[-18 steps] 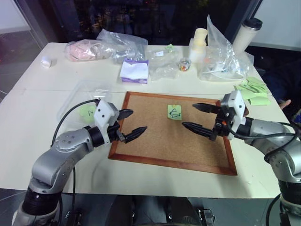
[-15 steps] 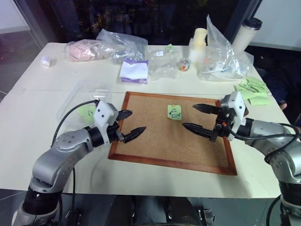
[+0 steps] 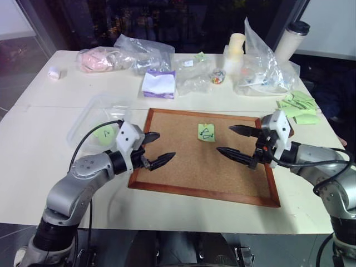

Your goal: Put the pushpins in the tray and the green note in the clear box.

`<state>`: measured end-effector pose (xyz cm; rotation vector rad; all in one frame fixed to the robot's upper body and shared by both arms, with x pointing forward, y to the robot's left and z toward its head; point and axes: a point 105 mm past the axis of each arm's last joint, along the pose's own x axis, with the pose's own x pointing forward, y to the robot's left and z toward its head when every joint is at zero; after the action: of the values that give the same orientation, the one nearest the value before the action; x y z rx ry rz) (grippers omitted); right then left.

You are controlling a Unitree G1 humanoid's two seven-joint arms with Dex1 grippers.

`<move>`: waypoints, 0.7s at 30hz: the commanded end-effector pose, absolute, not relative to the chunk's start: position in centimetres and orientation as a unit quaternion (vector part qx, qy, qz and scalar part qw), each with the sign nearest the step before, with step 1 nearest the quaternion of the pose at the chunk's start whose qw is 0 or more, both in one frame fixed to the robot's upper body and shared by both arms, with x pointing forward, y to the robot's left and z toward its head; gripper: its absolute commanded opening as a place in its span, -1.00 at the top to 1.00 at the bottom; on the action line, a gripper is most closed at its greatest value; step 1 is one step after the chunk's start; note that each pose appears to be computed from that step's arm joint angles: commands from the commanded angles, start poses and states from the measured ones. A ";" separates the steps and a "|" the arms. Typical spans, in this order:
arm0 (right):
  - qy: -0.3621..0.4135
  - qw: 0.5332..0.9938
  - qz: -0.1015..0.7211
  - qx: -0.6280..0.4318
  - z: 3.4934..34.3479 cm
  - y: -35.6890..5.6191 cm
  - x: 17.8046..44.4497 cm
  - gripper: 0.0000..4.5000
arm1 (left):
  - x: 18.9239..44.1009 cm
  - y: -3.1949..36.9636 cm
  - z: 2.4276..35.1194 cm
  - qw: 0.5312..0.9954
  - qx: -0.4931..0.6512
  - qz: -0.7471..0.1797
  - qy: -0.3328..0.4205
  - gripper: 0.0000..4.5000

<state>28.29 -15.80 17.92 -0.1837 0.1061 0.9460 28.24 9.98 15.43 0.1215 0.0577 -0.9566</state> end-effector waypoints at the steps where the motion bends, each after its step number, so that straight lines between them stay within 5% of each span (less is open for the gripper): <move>1: 0.024 0.884 0.453 -0.112 19.1 -15.8 28.2 -1.00 | 28.3 9.2 16.1 0.883 0.070 -0.465 0.004 -0.96; 12: 0.021 0.885 0.449 -0.118 18.7 -15.8 28.5 -1.00 | 29.6 8.5 15.8 0.886 0.067 -0.458 -0.009 -0.96; 15: 0.021 0.885 0.449 -0.120 18.4 -15.6 28.8 -1.00 | 30.0 7.9 15.3 0.885 0.061 -0.461 -0.009 -0.61; 21: 0.016 0.886 0.450 -0.114 18.2 -15.2 29.8 -1.00 | 31.1 6.2 13.3 0.882 0.055 -0.468 -0.003 0.76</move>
<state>29.56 -15.34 17.28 -0.2215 0.0776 0.9346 30.87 6.73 12.42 0.0861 0.0479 -0.9606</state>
